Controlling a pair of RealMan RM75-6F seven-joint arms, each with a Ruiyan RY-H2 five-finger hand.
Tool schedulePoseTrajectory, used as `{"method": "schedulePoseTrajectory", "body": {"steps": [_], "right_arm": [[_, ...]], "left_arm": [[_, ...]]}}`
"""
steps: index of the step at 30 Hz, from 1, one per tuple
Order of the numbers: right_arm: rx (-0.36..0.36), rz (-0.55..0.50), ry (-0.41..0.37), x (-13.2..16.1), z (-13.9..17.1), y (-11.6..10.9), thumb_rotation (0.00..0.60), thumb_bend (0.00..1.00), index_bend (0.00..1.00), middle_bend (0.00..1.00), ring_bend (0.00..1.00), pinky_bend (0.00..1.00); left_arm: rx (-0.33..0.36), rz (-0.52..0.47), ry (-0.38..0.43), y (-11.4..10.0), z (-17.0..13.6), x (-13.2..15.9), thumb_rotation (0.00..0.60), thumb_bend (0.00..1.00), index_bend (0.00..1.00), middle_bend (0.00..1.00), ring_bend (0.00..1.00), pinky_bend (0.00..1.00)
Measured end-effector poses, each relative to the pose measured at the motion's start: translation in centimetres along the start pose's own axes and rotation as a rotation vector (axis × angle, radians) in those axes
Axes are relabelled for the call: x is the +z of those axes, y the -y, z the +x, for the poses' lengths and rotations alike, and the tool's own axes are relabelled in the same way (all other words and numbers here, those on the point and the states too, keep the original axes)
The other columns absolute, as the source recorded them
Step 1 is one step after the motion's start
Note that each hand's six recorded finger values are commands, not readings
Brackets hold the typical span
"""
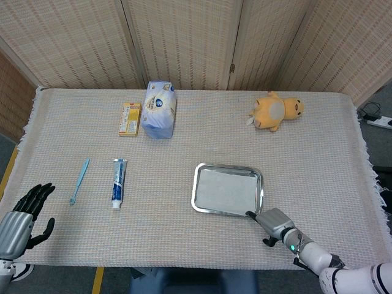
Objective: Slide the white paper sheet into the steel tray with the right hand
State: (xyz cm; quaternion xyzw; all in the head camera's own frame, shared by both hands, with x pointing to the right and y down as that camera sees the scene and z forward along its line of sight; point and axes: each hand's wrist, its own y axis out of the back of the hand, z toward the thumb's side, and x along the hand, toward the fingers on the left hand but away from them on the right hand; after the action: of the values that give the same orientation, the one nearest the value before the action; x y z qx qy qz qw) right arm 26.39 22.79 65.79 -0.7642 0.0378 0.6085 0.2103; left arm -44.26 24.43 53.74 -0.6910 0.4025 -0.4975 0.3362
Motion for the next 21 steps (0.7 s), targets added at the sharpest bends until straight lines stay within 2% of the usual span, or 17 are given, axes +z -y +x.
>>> {"method": "schedulePoseTrajectory", "body": {"steps": [11, 18, 20, 21], "right_arm": [[-0.018, 0.007, 0.032, -1.04, -0.89, 0.05, 0.6, 0.44, 0.0, 1.0, 1.0, 0.99], [-0.039, -0.02, 0.004, -0.57, -0.57, -0.41, 0.6, 0.44, 0.0, 1.0, 1.0, 0.99], [-0.051, -0.03, -0.008, -0.41, -0.33, -0.61, 0.6, 0.44, 0.0, 0.99, 0.99, 0.97], [-0.061, -0.042, -0.018, -0.28, -0.13, -0.77, 0.6, 0.44, 0.0, 0.96, 0.95, 0.92]], "left_arm": [[-0.002, 0.0, -0.003, -0.02, 0.05, -0.08, 0.6, 0.59, 0.0, 0.1, 0.03, 0.2], [-0.002, 0.002, -0.002, -0.02, 0.05, -0.06, 0.6, 0.59, 0.0, 0.1, 0.03, 0.2], [-0.003, 0.003, 0.0, 0.01, 0.04, -0.03, 0.6, 0.59, 0.0, 0.1, 0.03, 0.2], [-0.003, 0.004, 0.0, 0.01, 0.03, 0.0, 0.6, 0.59, 0.0, 0.1, 0.03, 0.2]]}}
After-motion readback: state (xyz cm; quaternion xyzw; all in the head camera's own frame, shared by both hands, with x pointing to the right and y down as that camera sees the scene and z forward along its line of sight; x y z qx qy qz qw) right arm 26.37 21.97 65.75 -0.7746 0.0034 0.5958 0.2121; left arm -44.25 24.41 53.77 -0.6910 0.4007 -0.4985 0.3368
